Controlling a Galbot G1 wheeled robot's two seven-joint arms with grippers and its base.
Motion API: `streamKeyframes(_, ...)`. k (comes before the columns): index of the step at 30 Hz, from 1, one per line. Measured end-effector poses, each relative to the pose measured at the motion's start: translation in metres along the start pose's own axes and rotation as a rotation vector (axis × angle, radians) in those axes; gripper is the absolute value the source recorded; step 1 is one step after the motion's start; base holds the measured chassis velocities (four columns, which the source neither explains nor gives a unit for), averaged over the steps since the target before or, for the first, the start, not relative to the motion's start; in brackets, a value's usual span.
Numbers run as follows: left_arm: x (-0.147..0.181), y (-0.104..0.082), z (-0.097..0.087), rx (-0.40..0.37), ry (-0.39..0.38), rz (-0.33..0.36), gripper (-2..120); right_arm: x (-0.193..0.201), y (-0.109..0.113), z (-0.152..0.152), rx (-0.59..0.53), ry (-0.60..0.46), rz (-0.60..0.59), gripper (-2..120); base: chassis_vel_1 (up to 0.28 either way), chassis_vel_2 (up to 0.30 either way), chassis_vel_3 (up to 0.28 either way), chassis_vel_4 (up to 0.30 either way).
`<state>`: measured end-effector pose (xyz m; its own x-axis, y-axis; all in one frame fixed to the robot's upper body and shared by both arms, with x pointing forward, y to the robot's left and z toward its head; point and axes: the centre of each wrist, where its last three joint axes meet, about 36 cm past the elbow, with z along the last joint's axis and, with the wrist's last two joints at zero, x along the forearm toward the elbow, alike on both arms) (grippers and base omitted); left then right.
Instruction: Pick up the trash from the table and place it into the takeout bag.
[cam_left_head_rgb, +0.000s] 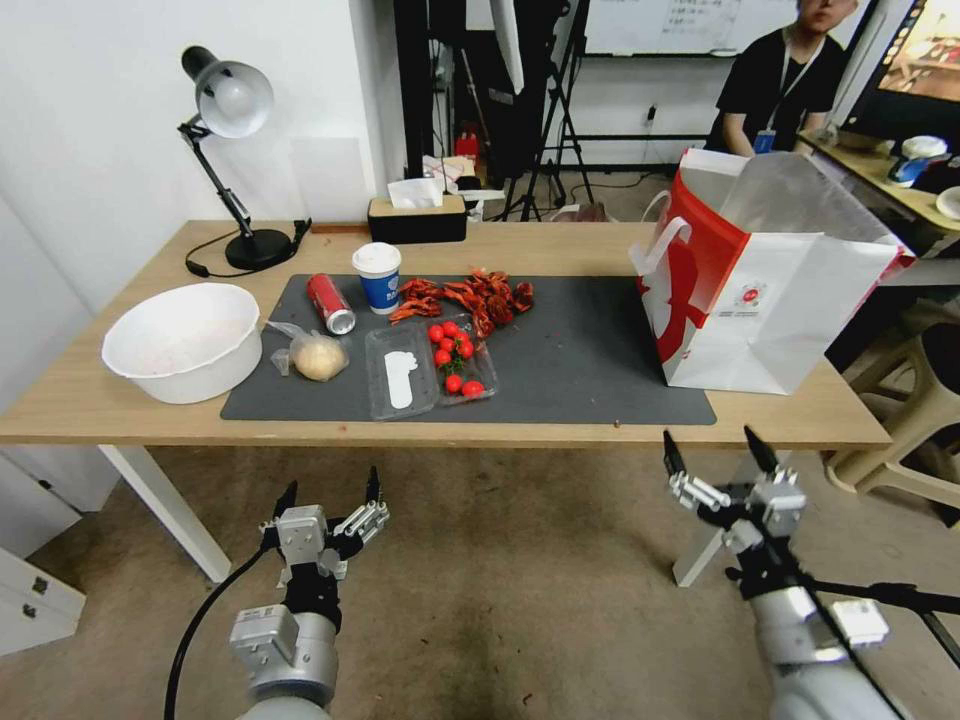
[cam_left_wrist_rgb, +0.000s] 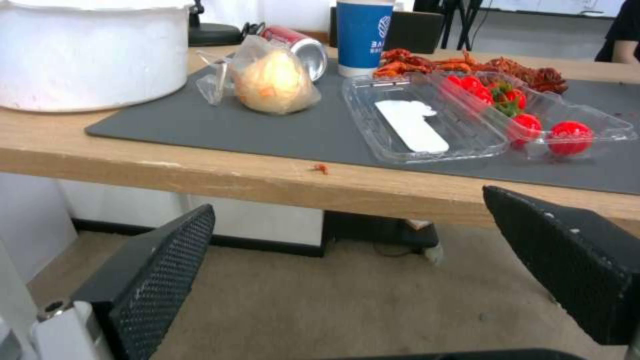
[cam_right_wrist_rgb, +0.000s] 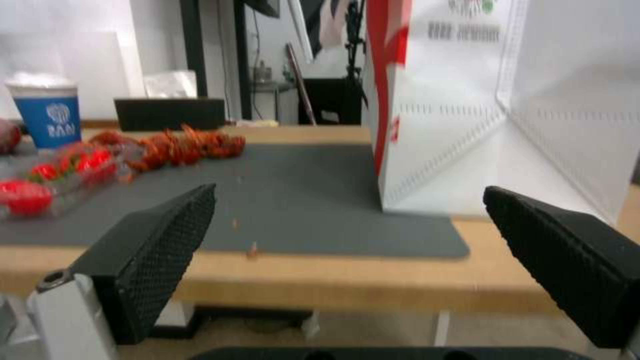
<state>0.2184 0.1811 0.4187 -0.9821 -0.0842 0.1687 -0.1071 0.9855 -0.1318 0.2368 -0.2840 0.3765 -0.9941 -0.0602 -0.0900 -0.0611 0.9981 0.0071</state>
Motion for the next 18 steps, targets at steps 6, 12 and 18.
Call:
streamKeyframes(6, -0.001, 0.0, 0.001, 0.003, 0.0, -0.001, 100, 0.005, 0.005, 0.012, -0.013, 0.019, 0.011, 100, 0.0, 0.0, 0.0, 0.0)
streamKeyframes(12, -0.004, 0.001, 0.001, 0.011, -0.002, -0.005, 100, 0.005, 0.008, 0.015, -0.003, 0.021, 0.003, 100, 0.0, 0.0, 0.0, 0.0)
streamKeyframes(18, -0.009, 0.002, 0.0, 0.012, -0.02, 0.003, 100, 0.004, 0.009, 0.014, -0.006, 0.02, 0.004, 100, 0.0, 0.0, 0.0, 0.0)
